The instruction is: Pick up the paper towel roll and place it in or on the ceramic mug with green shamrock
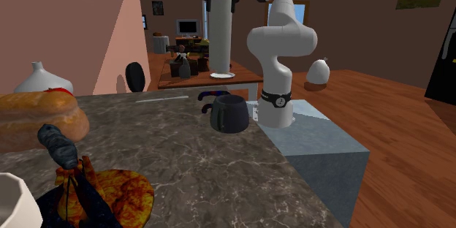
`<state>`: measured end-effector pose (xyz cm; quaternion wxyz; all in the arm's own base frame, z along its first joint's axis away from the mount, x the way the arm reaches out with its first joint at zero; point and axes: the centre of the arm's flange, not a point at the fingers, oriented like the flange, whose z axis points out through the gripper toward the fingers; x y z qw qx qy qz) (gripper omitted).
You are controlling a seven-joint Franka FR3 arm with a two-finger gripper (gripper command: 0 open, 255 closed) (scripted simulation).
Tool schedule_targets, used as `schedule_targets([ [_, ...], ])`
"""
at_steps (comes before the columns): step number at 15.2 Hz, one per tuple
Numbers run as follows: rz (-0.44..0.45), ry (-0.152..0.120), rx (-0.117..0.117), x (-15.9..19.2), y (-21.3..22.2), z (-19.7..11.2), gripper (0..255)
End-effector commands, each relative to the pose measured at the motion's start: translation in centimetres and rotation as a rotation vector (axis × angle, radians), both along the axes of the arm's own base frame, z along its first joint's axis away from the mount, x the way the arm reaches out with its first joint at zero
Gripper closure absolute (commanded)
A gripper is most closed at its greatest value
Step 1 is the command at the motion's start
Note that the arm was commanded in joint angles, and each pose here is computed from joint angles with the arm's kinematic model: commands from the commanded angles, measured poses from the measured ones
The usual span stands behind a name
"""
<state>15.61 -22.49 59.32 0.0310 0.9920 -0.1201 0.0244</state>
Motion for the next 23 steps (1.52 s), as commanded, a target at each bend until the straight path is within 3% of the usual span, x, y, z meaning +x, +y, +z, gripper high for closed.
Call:
schedule_targets([
  [1, 0.000, 0.000, 0.000, 0.0, 0.0, -1.1, 255],
  [15, 0.000, 0.000, 0.000, 0.0, 0.0, -8.7, 255],
  [23, 0.000, 0.000, 0.000, 0.0, 0.0, -8.7, 255],
])
